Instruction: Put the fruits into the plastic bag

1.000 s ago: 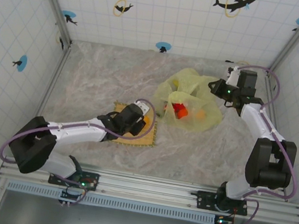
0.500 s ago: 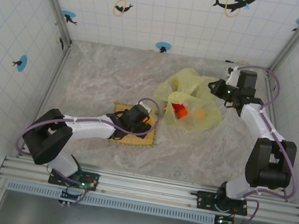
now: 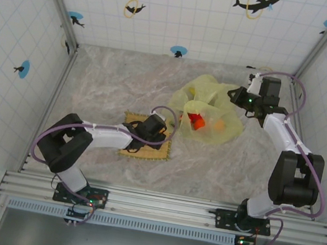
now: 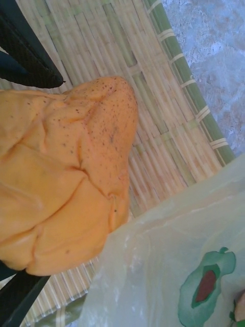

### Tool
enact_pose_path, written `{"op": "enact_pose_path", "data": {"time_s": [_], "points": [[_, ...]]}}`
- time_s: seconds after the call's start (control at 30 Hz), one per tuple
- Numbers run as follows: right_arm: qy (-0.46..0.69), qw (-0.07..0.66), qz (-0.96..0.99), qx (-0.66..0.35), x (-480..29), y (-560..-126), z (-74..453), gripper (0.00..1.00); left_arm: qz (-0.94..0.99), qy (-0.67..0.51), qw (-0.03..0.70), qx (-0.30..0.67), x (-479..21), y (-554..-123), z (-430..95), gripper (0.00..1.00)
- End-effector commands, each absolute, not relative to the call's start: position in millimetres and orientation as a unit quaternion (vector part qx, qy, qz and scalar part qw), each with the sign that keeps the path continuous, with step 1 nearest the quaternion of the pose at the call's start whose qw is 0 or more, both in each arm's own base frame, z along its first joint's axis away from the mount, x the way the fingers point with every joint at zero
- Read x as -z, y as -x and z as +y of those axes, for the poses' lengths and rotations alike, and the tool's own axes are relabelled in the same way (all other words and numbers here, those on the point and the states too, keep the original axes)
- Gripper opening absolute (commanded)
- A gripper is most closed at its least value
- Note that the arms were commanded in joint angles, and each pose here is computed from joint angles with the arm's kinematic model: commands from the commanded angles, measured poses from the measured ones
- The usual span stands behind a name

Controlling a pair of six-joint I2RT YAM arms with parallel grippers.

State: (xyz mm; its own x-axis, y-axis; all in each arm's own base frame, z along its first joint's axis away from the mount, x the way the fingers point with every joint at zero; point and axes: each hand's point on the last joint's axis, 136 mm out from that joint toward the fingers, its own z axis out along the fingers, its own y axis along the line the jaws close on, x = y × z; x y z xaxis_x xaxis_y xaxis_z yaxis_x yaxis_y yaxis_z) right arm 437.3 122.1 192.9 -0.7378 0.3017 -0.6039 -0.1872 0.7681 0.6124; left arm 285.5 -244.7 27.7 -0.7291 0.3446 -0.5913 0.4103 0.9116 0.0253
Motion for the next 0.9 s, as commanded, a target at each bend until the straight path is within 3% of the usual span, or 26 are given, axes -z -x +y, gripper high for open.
{"op": "enact_pose_path", "data": {"time_s": [0.0,0.17,0.43,0.73,0.87], "points": [[-0.030,0.366,0.865,-0.341,-191,-437,120,0.00,0.927,-0.185,0.321,0.062,-34,-297,-249,0.75],[-0.032,0.366,0.866,-0.340,-191,-436,118,0.00,0.925,-0.175,0.334,0.052,-40,-298,-240,0.64],[-0.032,0.368,0.865,-0.341,-192,-437,118,0.00,0.909,-0.140,0.391,0.043,-79,-302,-219,0.57],[-0.031,0.370,0.862,-0.345,-195,-438,120,0.00,0.845,-0.184,0.440,0.242,-154,-289,-279,0.54],[-0.030,0.369,0.861,-0.348,-196,-437,122,0.00,0.849,-0.198,0.424,0.245,-151,-302,-300,0.53]]}}
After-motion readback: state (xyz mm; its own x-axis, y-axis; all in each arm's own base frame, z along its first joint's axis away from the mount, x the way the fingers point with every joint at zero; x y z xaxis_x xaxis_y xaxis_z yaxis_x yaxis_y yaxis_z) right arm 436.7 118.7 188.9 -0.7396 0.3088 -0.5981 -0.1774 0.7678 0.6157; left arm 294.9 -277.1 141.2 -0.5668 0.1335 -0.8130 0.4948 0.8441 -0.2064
